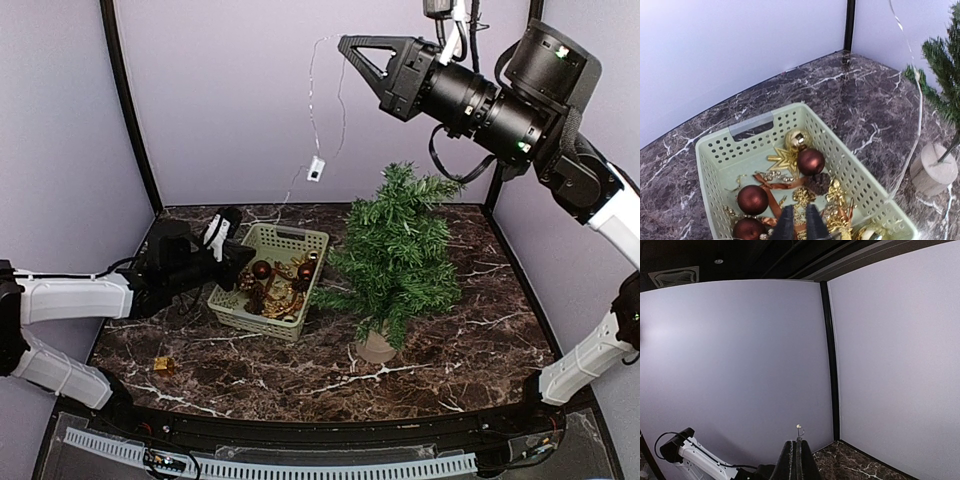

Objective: Decorate the small christmas tree
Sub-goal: Adjust the light string.

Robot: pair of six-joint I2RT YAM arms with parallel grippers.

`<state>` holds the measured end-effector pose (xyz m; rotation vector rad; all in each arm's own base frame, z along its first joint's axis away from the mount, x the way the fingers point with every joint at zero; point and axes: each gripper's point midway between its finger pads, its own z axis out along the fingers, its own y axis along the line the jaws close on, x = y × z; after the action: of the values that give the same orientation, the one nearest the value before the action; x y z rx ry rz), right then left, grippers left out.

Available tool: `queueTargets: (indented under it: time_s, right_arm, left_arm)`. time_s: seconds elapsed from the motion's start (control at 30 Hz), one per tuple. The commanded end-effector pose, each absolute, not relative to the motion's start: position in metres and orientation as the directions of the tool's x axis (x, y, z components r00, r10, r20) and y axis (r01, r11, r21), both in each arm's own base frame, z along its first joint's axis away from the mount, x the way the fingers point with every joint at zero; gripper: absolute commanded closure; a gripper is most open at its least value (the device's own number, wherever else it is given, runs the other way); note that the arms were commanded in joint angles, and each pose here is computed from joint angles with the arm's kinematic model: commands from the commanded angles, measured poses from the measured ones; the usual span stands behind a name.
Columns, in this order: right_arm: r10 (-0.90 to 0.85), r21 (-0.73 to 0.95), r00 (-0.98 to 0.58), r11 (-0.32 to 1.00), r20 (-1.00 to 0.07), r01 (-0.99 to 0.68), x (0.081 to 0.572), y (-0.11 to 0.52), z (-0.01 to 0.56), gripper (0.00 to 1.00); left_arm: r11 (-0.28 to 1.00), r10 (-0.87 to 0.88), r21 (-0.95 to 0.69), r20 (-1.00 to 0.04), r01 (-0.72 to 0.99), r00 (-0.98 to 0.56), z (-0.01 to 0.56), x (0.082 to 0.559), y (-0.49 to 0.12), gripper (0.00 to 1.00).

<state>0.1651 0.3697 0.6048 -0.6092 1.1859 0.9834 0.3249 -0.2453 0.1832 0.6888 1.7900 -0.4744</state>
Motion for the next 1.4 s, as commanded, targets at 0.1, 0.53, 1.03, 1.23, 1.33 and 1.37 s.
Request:
queueTargets:
  time_s: [0.1, 0.53, 1.03, 1.23, 1.33, 1.37]
  right_arm:
    - [0.362, 0.096, 0.101, 0.488, -0.927, -0.868, 0.159, 0.35, 0.622, 1.0]
    - [0.361, 0.117, 0.089, 0.51, -0.928, -0.852, 0.162, 0.34, 0.608, 1.0]
    - [0.344, 0.152, 0.052, 0.538, -0.938, -0.829, 0.167, 0.334, 0.597, 1.0]
    - [0.34, 0.156, 0.041, 0.531, -0.94, -0.833, 0.166, 0.333, 0.595, 1.0]
    - [0.349, 0.158, 0.049, 0.54, -0.936, -0.827, 0.166, 0.329, 0.592, 1.0]
    - [0.348, 0.158, 0.049, 0.541, -0.936, -0.826, 0.166, 0.328, 0.591, 1.0]
  left_arm:
    - [0.782, 0.157, 0.108, -0.987, 0.614, -0.026, 0.281, 0.338, -0.244, 1.0]
    - [0.762, 0.173, 0.155, -0.984, 0.629, 0.033, 0.358, 0.352, -0.259, 1.0]
    - [0.761, 0.176, 0.062, -0.978, 0.646, -0.113, 0.312, 0.361, -0.266, 1.0]
    - [0.755, 0.074, 0.01, -0.995, 0.656, -0.07, 0.356, 0.345, -0.256, 1.0]
    - [0.737, -0.008, 0.019, -0.999, 0.675, 0.037, 0.403, 0.326, -0.248, 0.98]
    - [0.743, -0.011, 0.013, -0.999, 0.669, 0.032, 0.409, 0.326, -0.245, 0.98]
